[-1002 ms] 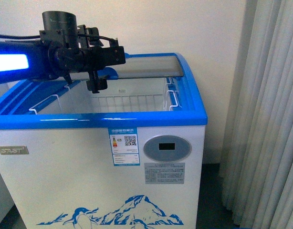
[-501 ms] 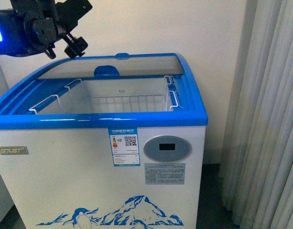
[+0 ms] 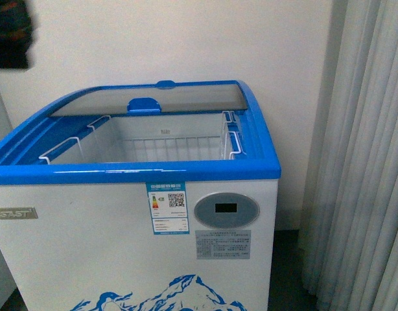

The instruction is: Put drink in fridge

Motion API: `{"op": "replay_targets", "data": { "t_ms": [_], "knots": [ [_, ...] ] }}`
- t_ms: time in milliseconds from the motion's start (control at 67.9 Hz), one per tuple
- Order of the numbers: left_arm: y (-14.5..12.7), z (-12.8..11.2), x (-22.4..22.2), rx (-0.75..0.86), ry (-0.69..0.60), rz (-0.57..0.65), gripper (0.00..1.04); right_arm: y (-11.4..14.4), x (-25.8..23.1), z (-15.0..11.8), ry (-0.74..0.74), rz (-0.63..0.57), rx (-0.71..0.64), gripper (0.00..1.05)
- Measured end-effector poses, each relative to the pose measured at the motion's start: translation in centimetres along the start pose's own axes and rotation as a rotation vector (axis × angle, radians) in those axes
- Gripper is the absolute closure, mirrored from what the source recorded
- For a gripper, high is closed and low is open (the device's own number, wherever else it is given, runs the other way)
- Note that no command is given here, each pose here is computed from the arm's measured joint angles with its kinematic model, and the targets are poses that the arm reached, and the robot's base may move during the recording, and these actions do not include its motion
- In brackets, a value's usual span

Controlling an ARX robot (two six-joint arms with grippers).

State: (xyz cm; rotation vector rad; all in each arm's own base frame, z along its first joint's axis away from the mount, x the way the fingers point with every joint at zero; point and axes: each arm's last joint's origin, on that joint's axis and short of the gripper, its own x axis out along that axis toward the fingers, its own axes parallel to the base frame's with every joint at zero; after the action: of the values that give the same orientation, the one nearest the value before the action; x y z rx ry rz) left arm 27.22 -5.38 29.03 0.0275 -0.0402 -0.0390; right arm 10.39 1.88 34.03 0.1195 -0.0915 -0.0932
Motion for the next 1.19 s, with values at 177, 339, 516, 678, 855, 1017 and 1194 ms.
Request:
{"op": "replay_targets", "data": {
  "t_ms": [177, 339, 516, 678, 855, 1017, 1194],
  "knots": [
    [2.9, -6.5, -9.7, -0.012, 0.067, 0.043, 0.56, 0.0, 0.1, 0.0, 0.009, 0.001, -0.007, 0.64],
    [3.3, -8.2, -12.1, -0.019, 0.042, 0.033, 0.81, -0.1, 1.8, 1.3, 0.523, 0.211, -0.29, 0.64],
    [4.5, -9.5, -13.7, -0.024, 0.04, 0.036, 1.02, 1.7, 13.7, -0.6, 0.73, 0.4, -0.886, 0.64],
    [4.5, -10.1, -14.3, -0.024, 0.043, 0.034, 1.02, 4.1, 21.2, -1.6, 0.77, 0.45, -1.178, 0.64],
    [4.5, -10.5, -15.0, -0.024, 0.042, 0.034, 1.02, 9.5, 27.9, -3.0, 0.731, 0.504, -1.388, 0.64],
    [4.4, -10.8, -15.5, -0.024, 0.04, 0.034, 1.02, 14.1, 31.6, -5.8, 0.719, 0.528, -1.5, 0.64],
    [4.4, -11.5, -15.9, -0.024, 0.032, 0.034, 1.02, 17.3, 34.2, -9.9, 0.709, 0.551, -1.54, 0.64]
  ]
}}
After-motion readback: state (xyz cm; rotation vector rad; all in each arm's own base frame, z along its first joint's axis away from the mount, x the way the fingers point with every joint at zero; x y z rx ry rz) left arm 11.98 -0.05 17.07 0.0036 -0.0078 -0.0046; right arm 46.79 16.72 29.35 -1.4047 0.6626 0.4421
